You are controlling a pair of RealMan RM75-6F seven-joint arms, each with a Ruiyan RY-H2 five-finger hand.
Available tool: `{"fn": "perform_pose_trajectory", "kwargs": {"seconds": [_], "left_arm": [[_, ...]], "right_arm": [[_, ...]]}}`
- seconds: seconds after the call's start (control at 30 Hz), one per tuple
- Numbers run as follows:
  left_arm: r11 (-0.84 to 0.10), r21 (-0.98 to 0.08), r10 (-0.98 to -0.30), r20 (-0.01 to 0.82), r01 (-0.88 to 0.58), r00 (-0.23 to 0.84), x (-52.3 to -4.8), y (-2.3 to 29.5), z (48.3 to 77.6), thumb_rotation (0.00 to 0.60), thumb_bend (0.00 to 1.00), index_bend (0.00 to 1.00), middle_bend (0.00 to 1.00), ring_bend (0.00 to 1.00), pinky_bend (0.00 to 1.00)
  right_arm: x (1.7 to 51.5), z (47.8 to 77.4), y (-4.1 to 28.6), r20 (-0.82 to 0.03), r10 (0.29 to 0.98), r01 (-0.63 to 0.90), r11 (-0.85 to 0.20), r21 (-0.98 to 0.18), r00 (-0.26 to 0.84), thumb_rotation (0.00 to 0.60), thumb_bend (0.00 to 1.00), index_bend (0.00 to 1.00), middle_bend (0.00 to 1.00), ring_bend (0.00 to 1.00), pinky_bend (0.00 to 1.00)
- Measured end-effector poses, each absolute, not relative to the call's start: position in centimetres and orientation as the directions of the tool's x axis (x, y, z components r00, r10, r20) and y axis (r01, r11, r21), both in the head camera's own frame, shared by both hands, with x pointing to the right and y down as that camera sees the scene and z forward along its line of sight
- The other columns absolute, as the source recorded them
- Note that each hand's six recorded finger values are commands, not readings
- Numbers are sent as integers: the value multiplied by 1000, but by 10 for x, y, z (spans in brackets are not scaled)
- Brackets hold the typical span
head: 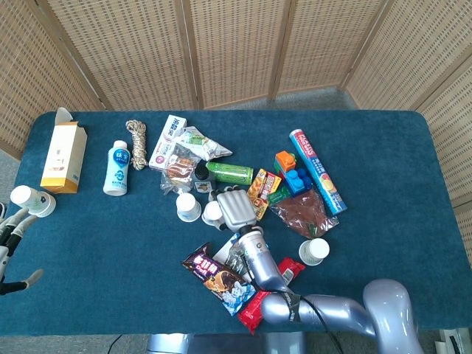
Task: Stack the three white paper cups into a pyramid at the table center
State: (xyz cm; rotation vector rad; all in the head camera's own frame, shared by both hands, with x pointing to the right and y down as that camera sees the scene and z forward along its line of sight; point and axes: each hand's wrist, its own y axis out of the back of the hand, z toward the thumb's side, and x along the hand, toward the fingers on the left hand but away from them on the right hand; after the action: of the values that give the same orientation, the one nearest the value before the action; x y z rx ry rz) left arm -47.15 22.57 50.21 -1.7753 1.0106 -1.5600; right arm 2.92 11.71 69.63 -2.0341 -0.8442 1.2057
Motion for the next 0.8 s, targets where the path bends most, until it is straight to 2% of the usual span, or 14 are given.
{"fn": "perform_pose_trajectory", "kwargs": {"seconds": [0.17, 0.37, 0.43, 0.8], "left_arm": [[-555, -813, -829, 558, -174, 37, -472, 226, 502, 600, 283, 37, 0, 0, 0], [-556, -813, -829, 559, -174, 36, -472, 226, 501, 600, 283, 36, 0, 0, 0], [-556, -813, -829, 559, -174, 37, -472, 226, 501, 600, 282, 36, 0, 0, 0], [-556, -813, -829, 558, -174, 40, -472, 226, 501, 600, 283, 37, 0, 0, 0]], "right_arm": [[28, 696, 117, -505, 775, 211, -604, -768, 380, 600, 270, 371, 474, 334, 323], [28, 696, 118, -503, 774, 218, -606, -765, 385, 600, 169, 101, 418, 302, 323], [28, 695, 118, -500, 773, 223, -606, -763, 390, 600, 155, 54, 398, 293, 323], [33, 685, 116, -478, 778, 246, -598, -763, 408, 600, 127, 44, 348, 282, 324]]}}
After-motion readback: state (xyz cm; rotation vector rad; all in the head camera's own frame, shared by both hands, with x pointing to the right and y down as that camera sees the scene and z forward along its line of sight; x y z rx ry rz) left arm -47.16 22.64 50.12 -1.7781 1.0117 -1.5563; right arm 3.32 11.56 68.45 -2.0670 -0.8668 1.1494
